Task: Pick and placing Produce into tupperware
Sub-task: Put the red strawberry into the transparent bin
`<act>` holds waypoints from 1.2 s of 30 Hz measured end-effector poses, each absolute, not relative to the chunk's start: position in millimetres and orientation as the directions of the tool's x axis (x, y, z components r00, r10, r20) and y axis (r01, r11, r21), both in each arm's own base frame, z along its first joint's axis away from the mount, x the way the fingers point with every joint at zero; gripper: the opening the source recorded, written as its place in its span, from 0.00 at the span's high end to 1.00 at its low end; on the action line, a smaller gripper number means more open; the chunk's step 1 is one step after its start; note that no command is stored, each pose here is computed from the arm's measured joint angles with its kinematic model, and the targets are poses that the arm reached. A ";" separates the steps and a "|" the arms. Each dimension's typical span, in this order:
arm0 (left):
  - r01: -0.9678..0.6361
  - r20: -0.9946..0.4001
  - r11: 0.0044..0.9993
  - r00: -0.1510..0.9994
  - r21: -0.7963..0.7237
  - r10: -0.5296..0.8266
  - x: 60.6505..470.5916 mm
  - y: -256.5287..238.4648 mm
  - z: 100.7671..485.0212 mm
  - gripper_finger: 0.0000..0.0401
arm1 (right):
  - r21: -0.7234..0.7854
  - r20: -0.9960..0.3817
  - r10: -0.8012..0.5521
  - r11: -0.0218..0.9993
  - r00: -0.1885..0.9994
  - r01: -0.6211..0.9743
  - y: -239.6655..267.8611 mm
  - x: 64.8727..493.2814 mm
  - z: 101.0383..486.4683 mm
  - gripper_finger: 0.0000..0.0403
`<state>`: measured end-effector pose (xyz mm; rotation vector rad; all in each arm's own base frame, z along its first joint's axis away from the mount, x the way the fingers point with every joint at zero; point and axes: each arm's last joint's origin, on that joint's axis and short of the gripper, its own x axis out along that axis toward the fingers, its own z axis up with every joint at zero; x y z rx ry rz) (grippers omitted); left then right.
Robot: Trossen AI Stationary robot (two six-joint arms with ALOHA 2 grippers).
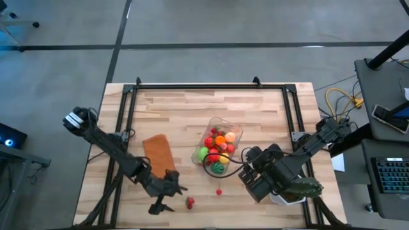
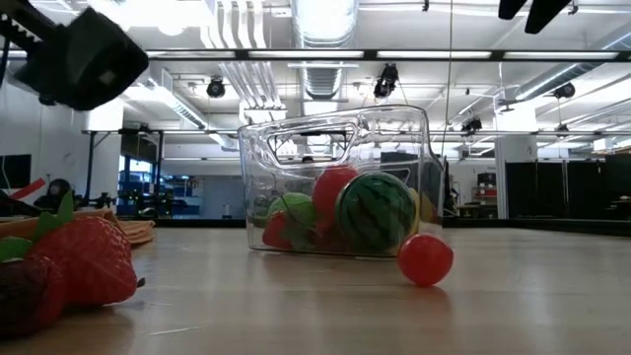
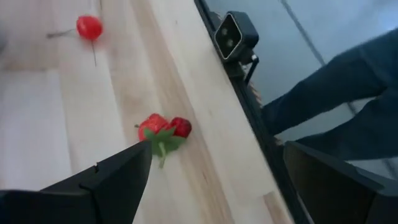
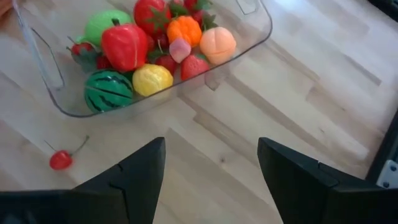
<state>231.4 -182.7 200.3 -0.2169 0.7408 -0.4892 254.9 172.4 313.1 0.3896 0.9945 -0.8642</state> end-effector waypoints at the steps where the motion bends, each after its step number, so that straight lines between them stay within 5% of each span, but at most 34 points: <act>1: 0.361 -0.594 0.872 0.639 -0.329 -0.489 231.9 -184.5 200.6 0.13 | -0.090 -0.854 -0.452 0.615 0.256 0.783 172.3 254.7 312.1 0.38; 9: 0.328 -0.568 0.932 0.742 -0.156 -0.356 242.1 -189.2 206.7 0.13 | -0.141 -0.827 -0.486 0.667 0.283 0.732 171.6 254.6 312.4 0.39; 27: 0.160 -0.778 0.984 0.608 -0.072 -0.156 286.8 -225.4 160.2 0.13 | -0.158 -0.811 -0.505 0.675 0.295 0.721 172.3 215.6 300.2 0.39; 36: 0.158 -0.786 0.985 0.600 -0.068 -0.150 287.0 -225.8 156.5 0.30 | -0.160 -0.805 -0.519 0.655 0.286 0.738 172.6 207.4 290.2 0.39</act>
